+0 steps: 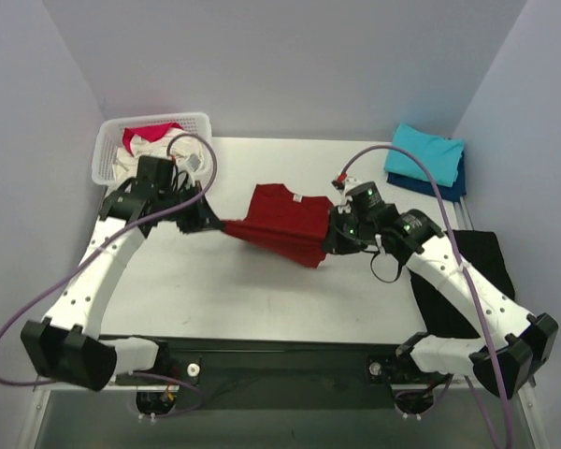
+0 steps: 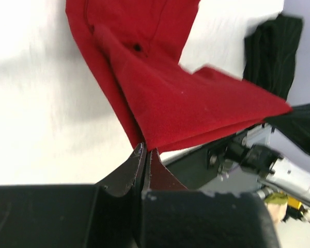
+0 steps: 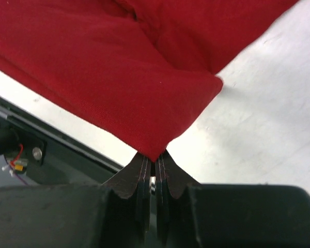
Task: Fold and stack the t-shirts
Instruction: Fold the long partially folded tshirt into a neat square
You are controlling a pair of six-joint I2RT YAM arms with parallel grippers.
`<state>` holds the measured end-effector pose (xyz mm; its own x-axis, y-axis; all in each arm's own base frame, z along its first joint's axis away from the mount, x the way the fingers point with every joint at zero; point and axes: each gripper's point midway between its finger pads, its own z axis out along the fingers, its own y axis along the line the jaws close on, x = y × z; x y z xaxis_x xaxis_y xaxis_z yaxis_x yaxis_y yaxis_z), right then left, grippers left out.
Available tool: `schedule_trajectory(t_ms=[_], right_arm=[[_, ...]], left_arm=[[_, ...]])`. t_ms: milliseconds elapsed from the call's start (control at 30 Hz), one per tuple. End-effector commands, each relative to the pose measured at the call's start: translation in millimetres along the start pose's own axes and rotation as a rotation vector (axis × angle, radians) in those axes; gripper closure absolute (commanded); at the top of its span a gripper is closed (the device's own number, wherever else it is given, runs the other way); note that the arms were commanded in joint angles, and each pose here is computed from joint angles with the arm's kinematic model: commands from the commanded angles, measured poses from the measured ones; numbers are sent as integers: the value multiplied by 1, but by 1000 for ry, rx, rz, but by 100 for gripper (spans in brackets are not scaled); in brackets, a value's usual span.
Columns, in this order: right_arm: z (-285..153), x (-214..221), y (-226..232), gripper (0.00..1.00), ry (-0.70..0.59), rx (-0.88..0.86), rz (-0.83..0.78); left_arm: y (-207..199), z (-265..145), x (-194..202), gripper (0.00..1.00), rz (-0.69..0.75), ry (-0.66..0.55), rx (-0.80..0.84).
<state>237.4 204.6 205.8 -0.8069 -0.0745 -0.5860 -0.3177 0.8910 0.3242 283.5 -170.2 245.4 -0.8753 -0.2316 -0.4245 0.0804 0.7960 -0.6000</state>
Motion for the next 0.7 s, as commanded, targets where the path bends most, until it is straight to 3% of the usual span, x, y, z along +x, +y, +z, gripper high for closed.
schedule_trajectory(t_ms=[0, 167, 400, 667], right_arm=[[-6, 31, -1, 100, 57, 27, 28], [3, 75, 9, 100, 177, -11, 5], [7, 118, 24, 100, 319, -77, -24], [23, 104, 22, 100, 325, -33, -71]], left_arm=[[29, -12, 41, 100, -72, 74, -79], [57, -14, 87, 100, -137, 131, -146], [69, -24, 108, 100, -189, 98, -184], [72, -9, 80, 100, -156, 53, -204]])
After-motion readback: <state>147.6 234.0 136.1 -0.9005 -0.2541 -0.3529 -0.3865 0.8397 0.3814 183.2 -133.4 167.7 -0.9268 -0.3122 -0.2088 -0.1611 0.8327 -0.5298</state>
